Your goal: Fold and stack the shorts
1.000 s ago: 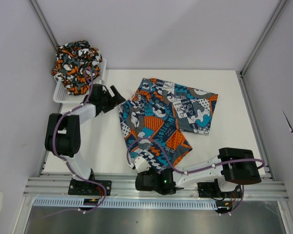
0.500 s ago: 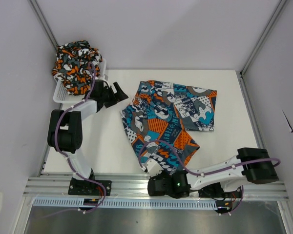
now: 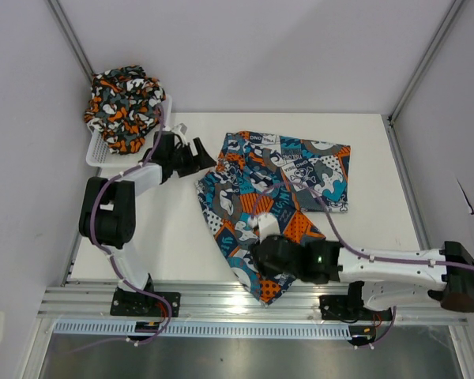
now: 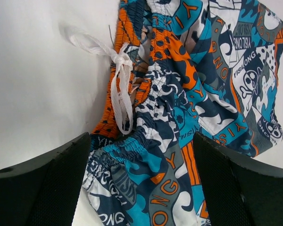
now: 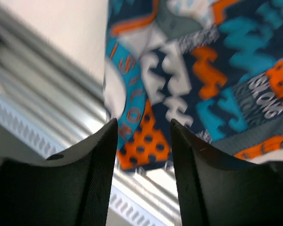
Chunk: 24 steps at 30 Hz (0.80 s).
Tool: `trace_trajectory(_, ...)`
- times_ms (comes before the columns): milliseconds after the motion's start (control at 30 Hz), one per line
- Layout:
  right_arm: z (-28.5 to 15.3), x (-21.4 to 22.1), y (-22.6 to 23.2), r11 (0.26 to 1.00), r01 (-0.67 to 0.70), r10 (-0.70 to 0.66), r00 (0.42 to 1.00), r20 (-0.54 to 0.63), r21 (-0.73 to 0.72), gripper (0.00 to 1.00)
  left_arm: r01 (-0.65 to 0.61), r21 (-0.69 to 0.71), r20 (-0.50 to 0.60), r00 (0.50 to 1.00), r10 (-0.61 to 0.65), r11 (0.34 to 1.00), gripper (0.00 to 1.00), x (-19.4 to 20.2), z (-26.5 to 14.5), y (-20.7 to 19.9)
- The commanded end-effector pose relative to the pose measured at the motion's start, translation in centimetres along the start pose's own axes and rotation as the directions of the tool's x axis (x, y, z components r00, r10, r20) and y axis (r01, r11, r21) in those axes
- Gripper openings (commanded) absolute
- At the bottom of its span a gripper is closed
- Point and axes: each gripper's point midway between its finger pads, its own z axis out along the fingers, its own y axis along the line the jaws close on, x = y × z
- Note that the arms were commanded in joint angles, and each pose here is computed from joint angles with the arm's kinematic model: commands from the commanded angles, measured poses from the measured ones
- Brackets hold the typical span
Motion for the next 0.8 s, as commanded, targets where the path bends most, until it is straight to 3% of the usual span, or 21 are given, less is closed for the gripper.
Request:
trace_trajectory(0,1.3,-6.9,-2.2,0.993,-0.113,0.115,0.989,0.089,-0.031,0.50,-0.051,0.052,-0.015,0.999,0.052,0.997,0.90,-0.9,0.6,-1.2)
trace_trajectory(267,7.9,-16.9,-7.5,0.928,-0.342,0.361,0.924,0.128,-0.150,0.42,-0.048,0.101,-0.065,0.996,0.054,0.994,0.89,-0.5,1.7,-1.6)
trace_trajectory(400,10.1,-24.4,-9.2,0.846,-0.430,0.502,0.841,0.201,-0.316,0.38,-0.031,0.137,-0.096,0.994,0.045,0.990,0.88,0.1,2.6,-1.6)
trace_trajectory(467,13.1,-25.3,-10.6,0.815,-0.487,0.554,0.813,0.178,-0.314,0.36,-0.035,0.166,-0.083,0.995,0.049,0.985,0.87,0.1,2.7,-2.0)
trace_trajectory(500,12.7,-28.4,-11.2,0.791,-0.484,0.583,0.781,0.224,-0.375,0.36,-0.037,0.185,-0.083,0.995,0.053,0.982,0.86,0.2,2.6,-2.3)
trace_trajectory(533,15.0,-28.1,-12.1,0.775,-0.513,0.605,0.771,0.198,-0.370,0.36,-0.038,0.188,-0.084,0.995,0.054,0.982,0.84,0.2,2.6,-2.3)
trace_trajectory(633,16.0,-31.9,-13.5,0.738,-0.522,0.644,0.734,0.216,-0.427,0.41,-0.041,0.176,-0.089,0.994,0.057,0.984,0.84,0.3,2.7,-2.0)
trace_trajectory(767,19.9,-32.4,-15.3,0.726,-0.563,0.663,0.725,0.186,-0.395,0.43,-0.031,0.076,-0.160,0.986,0.043,0.997,0.79,1.8,3.0,0.0)
